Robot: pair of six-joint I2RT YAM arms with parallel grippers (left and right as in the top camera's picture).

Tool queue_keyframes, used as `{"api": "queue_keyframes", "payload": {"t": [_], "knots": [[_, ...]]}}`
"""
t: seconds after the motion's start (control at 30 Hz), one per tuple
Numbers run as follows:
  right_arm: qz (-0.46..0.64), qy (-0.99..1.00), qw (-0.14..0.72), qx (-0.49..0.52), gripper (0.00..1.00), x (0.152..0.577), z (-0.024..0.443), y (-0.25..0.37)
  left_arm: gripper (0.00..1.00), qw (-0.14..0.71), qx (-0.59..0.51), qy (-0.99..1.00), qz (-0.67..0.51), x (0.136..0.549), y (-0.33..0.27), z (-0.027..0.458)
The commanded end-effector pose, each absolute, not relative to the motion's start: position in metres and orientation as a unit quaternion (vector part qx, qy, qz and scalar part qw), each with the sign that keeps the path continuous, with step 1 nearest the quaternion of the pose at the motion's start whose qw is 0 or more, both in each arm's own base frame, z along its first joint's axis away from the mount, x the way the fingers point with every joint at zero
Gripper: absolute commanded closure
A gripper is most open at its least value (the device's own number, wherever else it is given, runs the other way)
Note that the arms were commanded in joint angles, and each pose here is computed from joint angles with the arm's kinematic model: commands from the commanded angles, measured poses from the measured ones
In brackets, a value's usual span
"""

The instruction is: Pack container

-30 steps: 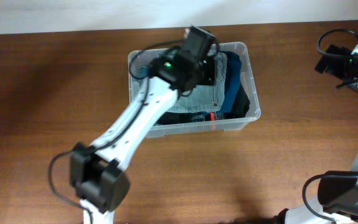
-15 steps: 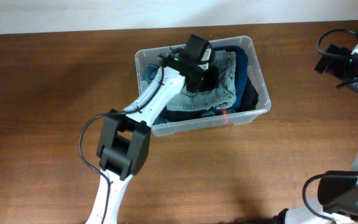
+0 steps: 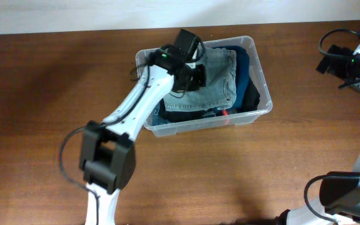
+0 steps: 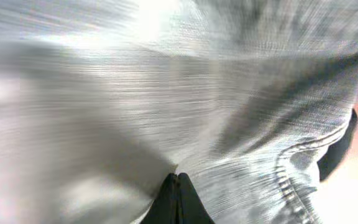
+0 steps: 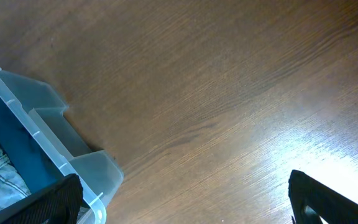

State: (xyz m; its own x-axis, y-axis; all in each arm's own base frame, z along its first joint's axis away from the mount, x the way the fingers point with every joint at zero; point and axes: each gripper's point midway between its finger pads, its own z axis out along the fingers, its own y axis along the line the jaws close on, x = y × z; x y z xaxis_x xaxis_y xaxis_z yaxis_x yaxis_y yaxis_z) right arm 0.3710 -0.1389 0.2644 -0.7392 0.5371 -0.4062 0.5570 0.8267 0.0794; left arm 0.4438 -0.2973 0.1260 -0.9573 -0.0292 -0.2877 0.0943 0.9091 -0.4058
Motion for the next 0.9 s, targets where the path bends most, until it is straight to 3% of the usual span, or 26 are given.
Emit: {"api": "queue_keyframes", "payload": {"t": [0.0,0.3,0.57,0.67,0.73,0.87], "knots": [[-0.030,0.932,0.209,0.296,0.02,0.370,0.264,-0.142,0.99,0.256,0.012,0.958,-0.126,0.456,-0.261,0.183],[-0.030,0.932,0.209,0.296,0.02,0.370,0.264,-0.142,0.99,0.254,0.018,0.961,-0.106,0.462,-0.271,0.158],[-0.030,0.932,0.209,0.296,0.02,0.370,0.264,-0.142,0.98,0.189,0.035,0.979,-0.064,0.463,-0.274,0.072],[-0.030,0.932,0.209,0.296,0.02,0.370,0.264,-0.142,0.92,0.171,0.061,0.982,-0.049,0.461,-0.273,0.049],[-0.030,0.932,0.209,0.296,0.02,0.370,0.264,-0.142,0.85,0.172,0.067,0.982,-0.049,0.461,-0.273,0.050],[-0.030,0.932,0.209,0.296,0.02,0.370,0.264,-0.142,0.74,0.224,0.061,0.971,-0.064,0.470,-0.273,0.117]]}}
